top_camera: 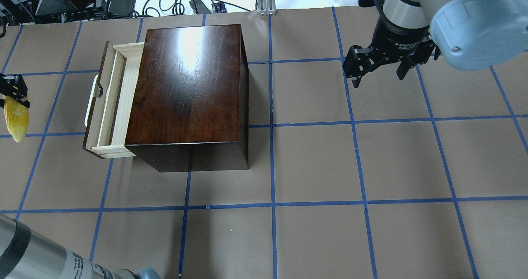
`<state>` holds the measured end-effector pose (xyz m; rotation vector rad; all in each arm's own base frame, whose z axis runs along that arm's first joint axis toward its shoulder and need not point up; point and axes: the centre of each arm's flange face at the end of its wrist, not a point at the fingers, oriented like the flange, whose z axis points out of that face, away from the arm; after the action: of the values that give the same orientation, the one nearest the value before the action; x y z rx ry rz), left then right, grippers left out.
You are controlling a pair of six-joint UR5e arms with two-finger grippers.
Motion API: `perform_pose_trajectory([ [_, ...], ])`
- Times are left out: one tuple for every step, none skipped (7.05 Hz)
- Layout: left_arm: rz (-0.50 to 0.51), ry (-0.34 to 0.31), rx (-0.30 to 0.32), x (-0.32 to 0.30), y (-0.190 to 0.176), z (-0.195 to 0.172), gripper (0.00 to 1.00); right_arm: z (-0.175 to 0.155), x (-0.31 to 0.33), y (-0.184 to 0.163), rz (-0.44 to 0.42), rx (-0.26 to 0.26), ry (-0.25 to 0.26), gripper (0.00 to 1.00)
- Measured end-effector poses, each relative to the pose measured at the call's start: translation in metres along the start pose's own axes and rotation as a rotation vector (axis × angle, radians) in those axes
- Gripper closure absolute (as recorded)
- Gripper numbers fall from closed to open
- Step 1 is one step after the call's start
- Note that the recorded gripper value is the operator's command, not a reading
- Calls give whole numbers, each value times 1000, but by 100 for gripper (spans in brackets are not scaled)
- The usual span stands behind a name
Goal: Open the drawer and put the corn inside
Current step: 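Grasp the yellow corn and lift it with the left gripper, then carry the corn over the open drawer and release it inside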
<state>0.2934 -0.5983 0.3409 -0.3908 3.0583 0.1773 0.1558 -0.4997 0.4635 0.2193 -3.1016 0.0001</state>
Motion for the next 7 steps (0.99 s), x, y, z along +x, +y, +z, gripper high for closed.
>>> perform_pose_trajectory([
  [77, -31, 12, 23, 6, -44, 100, 0, 0, 0, 0, 0, 0, 0],
  [145, -60, 18, 49, 14, -79, 100, 0, 0, 0, 0, 0, 0, 0],
  [194, -75, 27, 74, 23, -104, 100, 0, 0, 0, 0, 0, -1, 0],
  [236, -82, 39, 100, 29, -119, 100, 0, 0, 0, 0, 0, 0, 0],
  [285, -90, 52, 132, 34, -130, 100, 0, 0, 0, 0, 0, 0, 0],
  [336, -96, 62, 165, 39, -136, 100, 0, 0, 0, 1, 0, 0, 0],
  [384, -100, 67, 195, 44, -139, 100, 0, 1, 0, 1, 0, 0, 0],
])
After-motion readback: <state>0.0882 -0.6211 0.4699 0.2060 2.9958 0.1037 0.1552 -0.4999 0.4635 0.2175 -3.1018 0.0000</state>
